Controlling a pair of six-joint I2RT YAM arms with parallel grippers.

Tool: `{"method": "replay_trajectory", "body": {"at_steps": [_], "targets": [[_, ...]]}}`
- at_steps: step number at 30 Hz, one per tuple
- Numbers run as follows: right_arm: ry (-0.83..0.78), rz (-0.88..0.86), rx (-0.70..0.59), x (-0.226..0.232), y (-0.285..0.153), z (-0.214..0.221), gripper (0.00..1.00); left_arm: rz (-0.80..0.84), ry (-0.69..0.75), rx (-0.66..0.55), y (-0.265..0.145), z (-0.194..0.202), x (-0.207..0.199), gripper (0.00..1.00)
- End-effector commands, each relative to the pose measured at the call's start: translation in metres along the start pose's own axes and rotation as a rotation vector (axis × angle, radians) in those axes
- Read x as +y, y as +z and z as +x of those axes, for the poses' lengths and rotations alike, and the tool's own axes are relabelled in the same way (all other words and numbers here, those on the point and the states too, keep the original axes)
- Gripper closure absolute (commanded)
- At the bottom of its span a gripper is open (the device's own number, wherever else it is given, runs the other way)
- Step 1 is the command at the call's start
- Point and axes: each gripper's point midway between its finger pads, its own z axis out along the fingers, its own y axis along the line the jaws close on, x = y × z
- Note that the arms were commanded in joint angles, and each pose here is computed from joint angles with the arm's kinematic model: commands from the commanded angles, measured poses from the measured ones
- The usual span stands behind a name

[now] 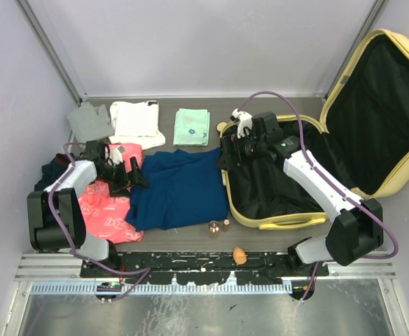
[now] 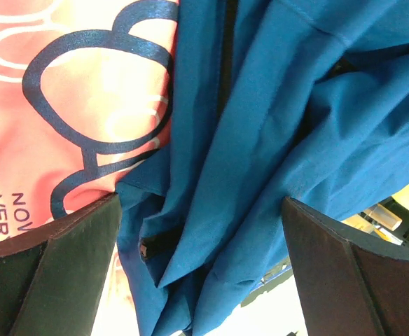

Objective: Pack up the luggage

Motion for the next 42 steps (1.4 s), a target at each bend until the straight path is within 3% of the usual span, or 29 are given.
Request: {"method": "replay_trajectory", "body": {"at_steps": [1,5,12,13,17,21,22,24,28,30,34,42], "targets": [[-0.035,-0.012,-0.041,0.005,-0.003,-0.008,0.00,0.040,-0.027,0.038,0.009,0.003,-0.001,0.02],[-0.040,-0.007,-0.044,0.005,-0.005,-0.008,0.00,0.127,-0.014,0.045,0.008,0.003,-0.017,0.04],[-0.039,-0.008,-0.039,0.003,-0.002,-0.009,0.00,0.211,0.048,0.000,0.002,0.011,-0.040,0.26],[-0.038,-0.007,-0.036,0.003,-0.001,-0.009,0.00,0.212,0.050,0.002,0.004,0.011,-0.041,0.26],[-0.031,-0.013,-0.031,0.003,0.002,-0.009,0.00,0.212,0.035,0.012,0.012,0.006,-0.040,0.07],[-0.020,-0.024,-0.023,0.004,0.005,-0.009,0.00,0.196,0.043,0.040,0.028,0.002,-0.039,0.08],[-0.016,-0.029,-0.019,0.005,0.006,-0.008,0.00,0.198,0.045,0.047,0.030,0.002,-0.040,0.11],[-0.010,-0.030,-0.022,0.005,0.006,-0.009,0.01,0.219,0.051,0.060,0.030,0.000,-0.045,0.29],[0.016,-0.041,-0.032,0.010,0.011,-0.008,0.02,0.262,0.103,0.054,0.012,-0.008,-0.064,0.83],[0.025,-0.052,-0.032,0.017,0.015,-0.006,0.03,0.265,0.118,0.045,-0.001,-0.010,-0.071,0.99],[0.015,-0.072,-0.031,0.035,0.025,-0.009,0.04,0.215,0.094,0.039,-0.021,-0.011,-0.070,1.00],[0.066,-0.080,0.000,0.059,0.054,-0.007,0.05,0.026,0.021,0.002,-0.050,-0.024,-0.016,1.00]]}}
